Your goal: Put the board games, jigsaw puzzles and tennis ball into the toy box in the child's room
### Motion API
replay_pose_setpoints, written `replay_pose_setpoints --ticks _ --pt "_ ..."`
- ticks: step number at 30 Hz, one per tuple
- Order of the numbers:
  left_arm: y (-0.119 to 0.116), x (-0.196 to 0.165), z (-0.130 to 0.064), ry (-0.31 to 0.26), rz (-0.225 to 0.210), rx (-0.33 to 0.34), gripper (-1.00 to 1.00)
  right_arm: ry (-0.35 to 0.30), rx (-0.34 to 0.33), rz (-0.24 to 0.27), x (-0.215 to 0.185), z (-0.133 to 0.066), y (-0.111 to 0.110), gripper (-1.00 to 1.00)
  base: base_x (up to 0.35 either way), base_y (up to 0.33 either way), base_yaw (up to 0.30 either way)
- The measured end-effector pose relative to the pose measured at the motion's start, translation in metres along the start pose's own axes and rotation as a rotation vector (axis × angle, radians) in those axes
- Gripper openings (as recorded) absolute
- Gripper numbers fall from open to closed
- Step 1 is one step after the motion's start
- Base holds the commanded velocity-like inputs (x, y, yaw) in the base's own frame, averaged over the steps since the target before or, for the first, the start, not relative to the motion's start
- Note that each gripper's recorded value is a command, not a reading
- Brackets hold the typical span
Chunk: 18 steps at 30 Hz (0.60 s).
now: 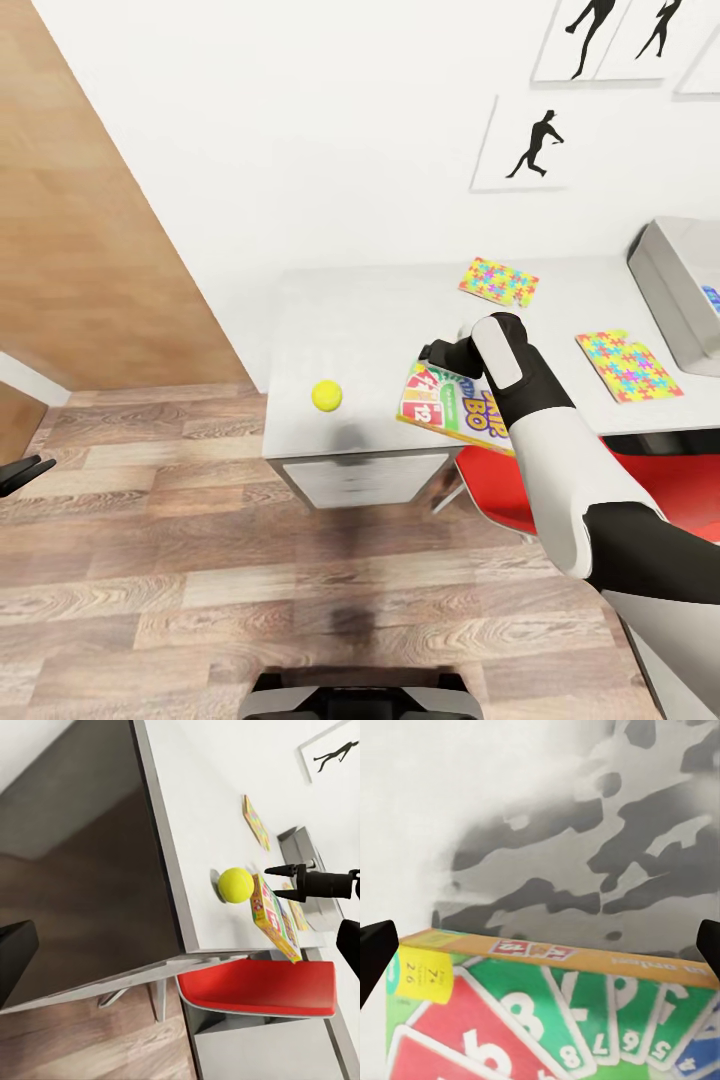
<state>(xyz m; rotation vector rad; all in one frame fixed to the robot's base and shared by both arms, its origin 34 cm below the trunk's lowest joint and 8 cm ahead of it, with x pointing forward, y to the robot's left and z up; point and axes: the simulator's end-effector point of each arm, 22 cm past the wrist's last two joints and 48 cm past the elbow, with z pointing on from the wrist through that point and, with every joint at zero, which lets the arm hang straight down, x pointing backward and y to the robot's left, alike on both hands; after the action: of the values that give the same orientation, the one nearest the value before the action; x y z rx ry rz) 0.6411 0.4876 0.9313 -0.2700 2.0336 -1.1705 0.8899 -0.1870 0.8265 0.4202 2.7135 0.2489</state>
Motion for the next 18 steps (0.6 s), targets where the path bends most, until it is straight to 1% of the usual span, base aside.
replay_pose_setpoints --ticks 9,18 --pt "0.0001 0.0002 0.0003 0.000 -0.001 0.000 1.00 -0.001 0.001 0.001 -0.0004 0.0001 -0.0003 1.00 -0.064 0.000 0.000" --pt "0.0000 0.0003 0.0003 0.000 -0.001 0.001 1.00 -0.003 0.000 0.002 -0.0007 0.0000 -0.0003 1.00 -0.007 0.000 0.000"
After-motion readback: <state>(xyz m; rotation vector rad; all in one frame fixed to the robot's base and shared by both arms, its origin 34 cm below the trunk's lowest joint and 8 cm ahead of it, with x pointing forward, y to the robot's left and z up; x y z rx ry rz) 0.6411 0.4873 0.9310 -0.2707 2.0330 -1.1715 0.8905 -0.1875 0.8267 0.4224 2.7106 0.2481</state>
